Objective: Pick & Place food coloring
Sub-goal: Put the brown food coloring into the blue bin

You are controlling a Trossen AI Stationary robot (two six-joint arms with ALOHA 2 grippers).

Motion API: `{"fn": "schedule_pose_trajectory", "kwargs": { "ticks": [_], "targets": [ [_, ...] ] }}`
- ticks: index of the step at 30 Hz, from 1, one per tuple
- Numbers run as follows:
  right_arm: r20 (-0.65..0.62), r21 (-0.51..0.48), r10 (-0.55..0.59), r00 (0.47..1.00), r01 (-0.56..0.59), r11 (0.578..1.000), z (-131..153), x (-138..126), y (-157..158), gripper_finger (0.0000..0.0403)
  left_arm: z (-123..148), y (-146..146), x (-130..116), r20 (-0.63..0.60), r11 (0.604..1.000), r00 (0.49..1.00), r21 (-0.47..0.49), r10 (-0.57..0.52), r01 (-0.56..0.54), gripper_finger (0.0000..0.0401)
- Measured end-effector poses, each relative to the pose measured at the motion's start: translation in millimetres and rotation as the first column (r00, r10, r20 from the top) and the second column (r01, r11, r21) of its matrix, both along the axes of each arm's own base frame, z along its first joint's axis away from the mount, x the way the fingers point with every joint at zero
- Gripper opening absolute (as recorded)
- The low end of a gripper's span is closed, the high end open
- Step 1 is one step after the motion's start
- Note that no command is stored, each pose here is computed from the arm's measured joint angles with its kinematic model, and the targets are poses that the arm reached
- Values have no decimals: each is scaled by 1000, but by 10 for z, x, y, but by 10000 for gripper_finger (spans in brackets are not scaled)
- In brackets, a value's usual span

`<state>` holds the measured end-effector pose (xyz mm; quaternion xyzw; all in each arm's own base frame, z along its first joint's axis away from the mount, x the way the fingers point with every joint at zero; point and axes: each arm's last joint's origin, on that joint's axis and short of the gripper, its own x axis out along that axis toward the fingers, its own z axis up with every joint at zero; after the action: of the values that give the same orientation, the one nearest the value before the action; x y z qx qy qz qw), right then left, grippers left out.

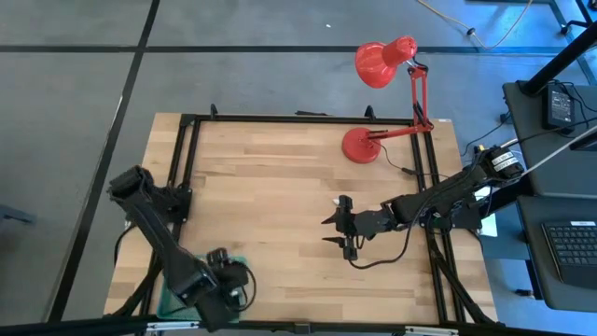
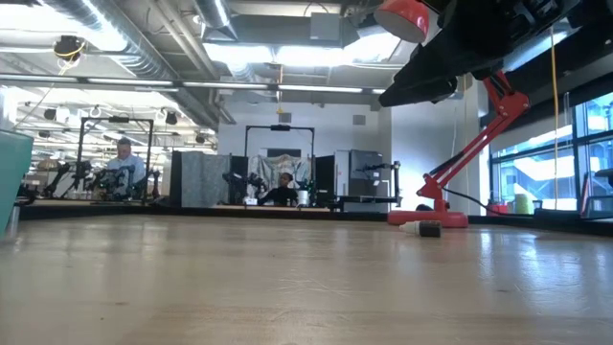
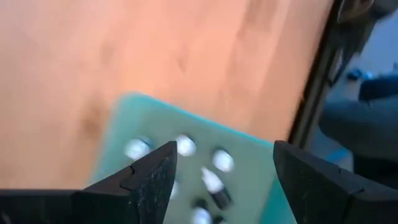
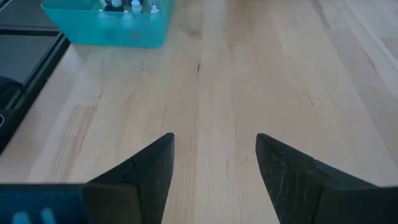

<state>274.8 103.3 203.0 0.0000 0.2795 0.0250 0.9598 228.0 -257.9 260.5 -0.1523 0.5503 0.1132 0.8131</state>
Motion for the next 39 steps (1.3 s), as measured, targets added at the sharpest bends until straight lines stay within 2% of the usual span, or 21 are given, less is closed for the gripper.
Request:
{"fn": "schedule_pose_trajectory", "kwargs": {
  "ticks": [3,7,11,14,18,21,23,26,32,35,39],
  "targets": [
    [1,-22,14,1000,-14,1000,0,0,0,227,198,144,-61,91,996,996,83,-26,18,258],
    [4,-68,25,1000,-24,997,0,0,-5,227,497,358,-156,227,973,968,224,-109,57,256],
    [22,-104,-149,989,151,983,-8,-3,-73,227,781,620,-220,342,954,926,294,-158,54,256],
    [-45,-109,-267,963,261,959,-77,-24,-207,227,809,839,-188,381,956,908,289,-173,61,256],
    [-207,-81,-411,888,404,911,-203,-94,-446,227,629,1132,-76,390,962,891,229,-232,151,258],
    [-276,-126,-457,846,440,889,-253,-142,-567,227,447,1369,-31,435,963,863,187,-258,194,256],
    [-309,-132,-461,832,443,887,-271,-156,-618,227,317,1500,-36,486,962,831,174,-270,211,255],
    [-345,-124,-460,818,445,887,-288,-168,-676,227,111,1629,-81,584,950,750,192,-311,245,257],
    [-341,-123,-467,816,454,882,-492,-271,-716,227,-232,1773,-254,762,926,530,263,-372,271,255],
    [-273,-91,-481,834,475,875,-649,-340,-735,227,-343,1834,-339,802,928,471,285,-368,240,256],
    [-181,-57,-489,853,487,872,-792,-431,-758,227,-403,1876,-397,834,940,437,279,-338,194,258]
  ]
}}
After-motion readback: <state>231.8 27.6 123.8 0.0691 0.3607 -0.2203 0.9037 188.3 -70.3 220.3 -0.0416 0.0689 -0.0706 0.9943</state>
